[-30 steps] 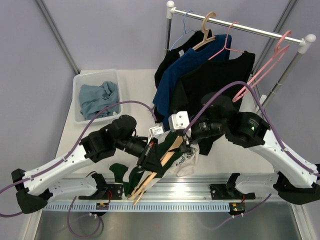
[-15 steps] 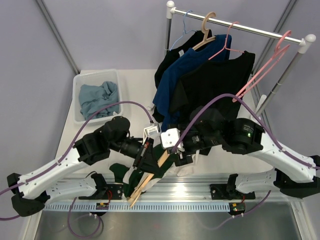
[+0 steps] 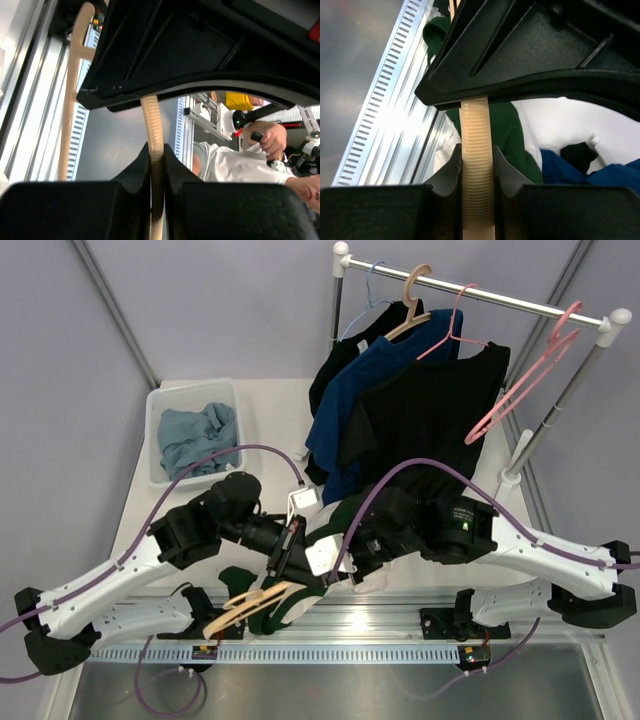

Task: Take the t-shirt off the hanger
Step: Place the hanger at the clothesline.

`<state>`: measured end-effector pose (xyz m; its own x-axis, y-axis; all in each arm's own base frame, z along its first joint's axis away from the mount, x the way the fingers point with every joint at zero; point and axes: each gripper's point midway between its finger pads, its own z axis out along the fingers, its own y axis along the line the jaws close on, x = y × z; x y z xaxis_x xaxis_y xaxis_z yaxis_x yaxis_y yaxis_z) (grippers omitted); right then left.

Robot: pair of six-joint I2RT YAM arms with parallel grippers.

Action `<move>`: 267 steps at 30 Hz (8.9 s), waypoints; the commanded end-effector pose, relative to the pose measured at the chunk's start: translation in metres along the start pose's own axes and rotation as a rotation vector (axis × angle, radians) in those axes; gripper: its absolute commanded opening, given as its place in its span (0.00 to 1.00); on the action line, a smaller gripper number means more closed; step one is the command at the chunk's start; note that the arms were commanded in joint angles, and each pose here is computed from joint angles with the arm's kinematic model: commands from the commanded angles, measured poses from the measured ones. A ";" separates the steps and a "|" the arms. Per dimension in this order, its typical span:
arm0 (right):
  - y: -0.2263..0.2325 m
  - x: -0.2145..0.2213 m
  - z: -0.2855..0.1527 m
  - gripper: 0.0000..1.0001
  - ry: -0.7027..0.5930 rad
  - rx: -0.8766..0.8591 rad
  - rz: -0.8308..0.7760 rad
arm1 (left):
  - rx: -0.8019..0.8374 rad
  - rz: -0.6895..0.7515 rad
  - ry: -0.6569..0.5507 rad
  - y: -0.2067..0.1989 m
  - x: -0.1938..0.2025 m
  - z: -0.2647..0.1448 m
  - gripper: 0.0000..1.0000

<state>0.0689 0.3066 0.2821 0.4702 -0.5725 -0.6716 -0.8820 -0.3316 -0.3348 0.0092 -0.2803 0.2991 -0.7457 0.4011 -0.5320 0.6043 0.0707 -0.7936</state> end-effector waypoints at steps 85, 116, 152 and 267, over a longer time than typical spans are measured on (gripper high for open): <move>0.007 -0.086 -0.078 0.91 -0.317 -0.011 0.521 | 0.031 0.702 -0.160 -0.070 -0.022 -0.061 0.00; -0.001 0.111 -0.176 0.00 0.006 1.027 1.343 | -0.452 0.394 -0.703 -0.059 -0.120 -0.134 0.99; -0.063 0.094 -0.274 0.00 0.197 1.429 0.986 | -0.232 0.427 -0.542 -0.051 -0.095 -0.078 0.99; -0.276 0.277 -0.362 0.10 0.395 1.730 1.040 | -0.148 0.502 -0.382 -0.021 -0.045 -0.053 0.99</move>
<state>0.4618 -0.0322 0.4238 -0.3617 -0.2129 -0.9077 0.2474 0.9168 -0.3136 0.0506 -0.2487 0.3296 -0.4137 0.1171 -0.9029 0.9055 0.1561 -0.3947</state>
